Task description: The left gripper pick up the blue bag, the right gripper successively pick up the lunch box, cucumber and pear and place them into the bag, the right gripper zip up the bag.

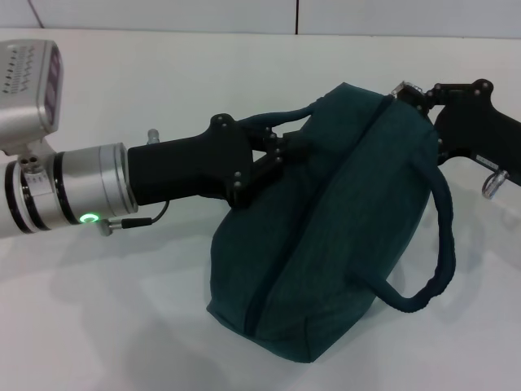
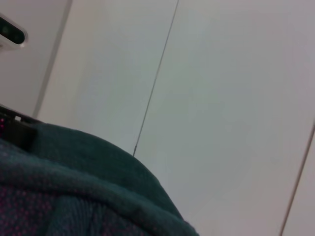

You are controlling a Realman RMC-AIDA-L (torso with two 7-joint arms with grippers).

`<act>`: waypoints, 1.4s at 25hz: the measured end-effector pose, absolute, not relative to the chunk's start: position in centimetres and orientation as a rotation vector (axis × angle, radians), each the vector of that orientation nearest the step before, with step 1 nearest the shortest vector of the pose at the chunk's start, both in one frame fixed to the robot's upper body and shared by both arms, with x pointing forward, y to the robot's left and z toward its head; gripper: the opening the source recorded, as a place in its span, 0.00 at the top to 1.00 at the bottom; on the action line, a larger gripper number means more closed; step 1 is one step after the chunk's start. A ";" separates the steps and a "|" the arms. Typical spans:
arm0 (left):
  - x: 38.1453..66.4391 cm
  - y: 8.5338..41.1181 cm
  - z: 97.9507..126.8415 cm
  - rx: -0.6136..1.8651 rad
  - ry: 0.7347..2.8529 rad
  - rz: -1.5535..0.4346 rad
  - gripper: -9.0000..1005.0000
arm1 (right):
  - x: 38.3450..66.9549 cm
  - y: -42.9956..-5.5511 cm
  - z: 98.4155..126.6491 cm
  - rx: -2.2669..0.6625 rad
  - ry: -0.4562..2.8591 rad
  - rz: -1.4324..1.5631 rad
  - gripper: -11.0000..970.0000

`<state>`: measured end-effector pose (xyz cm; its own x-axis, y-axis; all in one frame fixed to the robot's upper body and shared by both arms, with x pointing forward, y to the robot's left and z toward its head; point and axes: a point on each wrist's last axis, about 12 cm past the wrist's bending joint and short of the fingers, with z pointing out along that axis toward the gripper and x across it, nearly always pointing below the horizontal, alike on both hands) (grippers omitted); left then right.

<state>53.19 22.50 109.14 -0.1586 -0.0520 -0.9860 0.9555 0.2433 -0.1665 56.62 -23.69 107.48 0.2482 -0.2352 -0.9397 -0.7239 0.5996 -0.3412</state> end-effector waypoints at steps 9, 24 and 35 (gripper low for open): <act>53.2 22.3 109.1 0.913 1.408 -1.156 0.84 | 56.7 -24.0 107.1 -0.903 1.351 0.387 0.97; 53.0 22.2 109.0 0.858 1.399 -1.162 0.82 | 56.8 -24.5 106.2 -0.867 1.414 0.368 0.97; 52.5 23.7 108.5 0.630 1.378 -1.123 0.80 | 55.9 -25.5 106.0 -0.757 1.454 0.448 0.77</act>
